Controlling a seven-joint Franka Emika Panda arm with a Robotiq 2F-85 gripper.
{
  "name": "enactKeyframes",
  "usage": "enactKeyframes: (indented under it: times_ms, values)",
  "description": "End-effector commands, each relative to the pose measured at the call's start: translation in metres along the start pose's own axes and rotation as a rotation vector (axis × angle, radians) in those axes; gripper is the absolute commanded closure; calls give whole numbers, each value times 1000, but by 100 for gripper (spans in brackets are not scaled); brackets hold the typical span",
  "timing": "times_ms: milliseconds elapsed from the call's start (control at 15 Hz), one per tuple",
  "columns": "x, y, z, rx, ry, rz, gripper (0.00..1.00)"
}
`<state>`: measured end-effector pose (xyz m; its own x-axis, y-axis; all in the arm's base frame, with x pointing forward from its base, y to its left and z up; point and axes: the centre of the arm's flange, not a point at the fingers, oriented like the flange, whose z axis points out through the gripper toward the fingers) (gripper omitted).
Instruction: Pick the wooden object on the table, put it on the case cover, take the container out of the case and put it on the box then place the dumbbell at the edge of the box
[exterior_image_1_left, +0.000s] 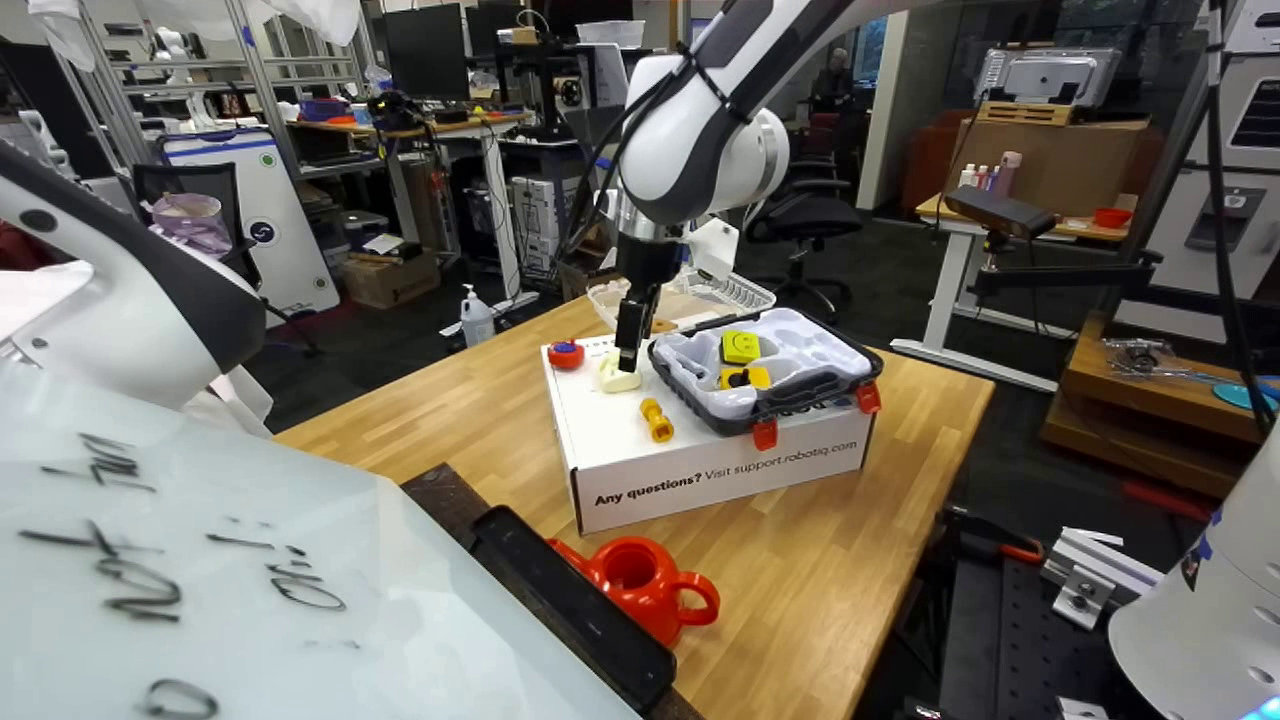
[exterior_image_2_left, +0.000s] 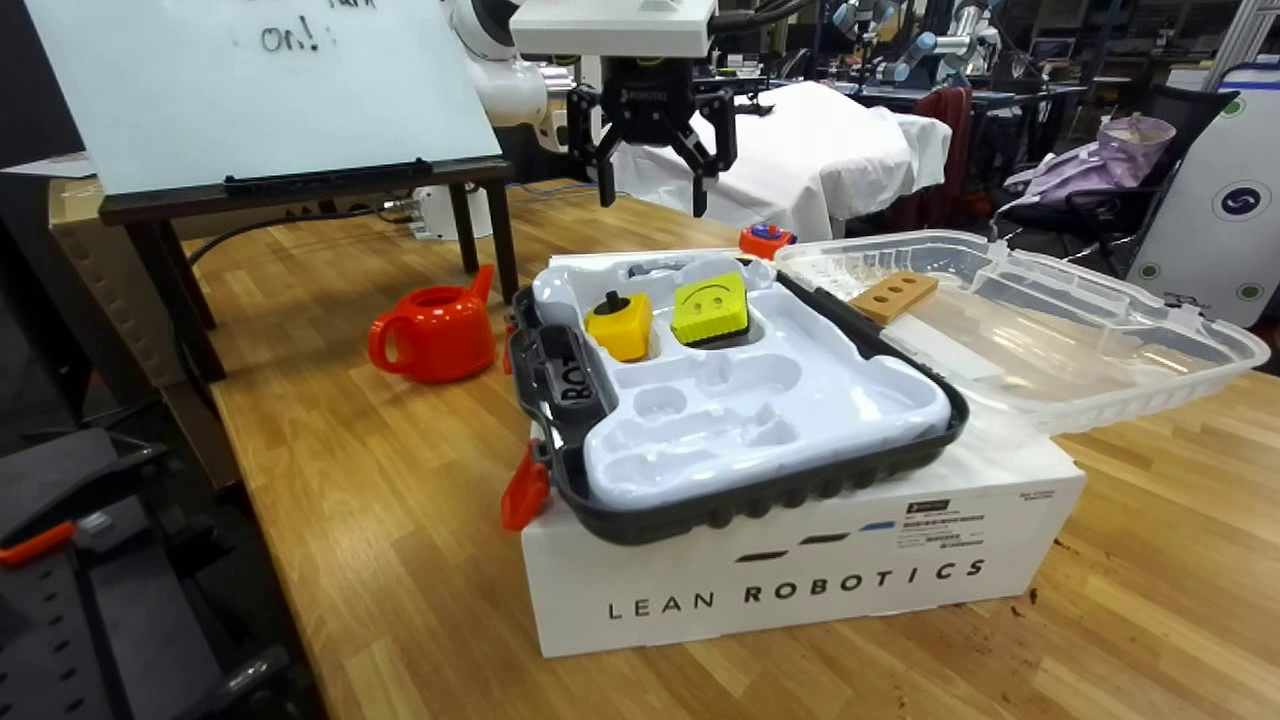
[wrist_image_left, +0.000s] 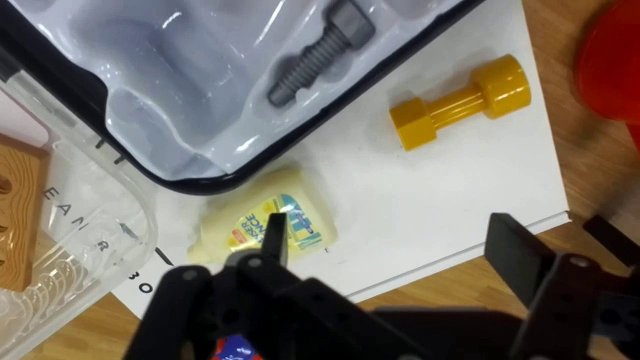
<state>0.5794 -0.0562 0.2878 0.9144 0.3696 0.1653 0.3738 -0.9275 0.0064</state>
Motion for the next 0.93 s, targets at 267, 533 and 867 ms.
enactKeyframes:
  times_ms: [267,533,867]
  values:
    - [0,-12,12,5,-82,27,0]
    - [0,-24,16,-3,-121,39,0]
    - [-2,-34,8,14,-140,114,0]
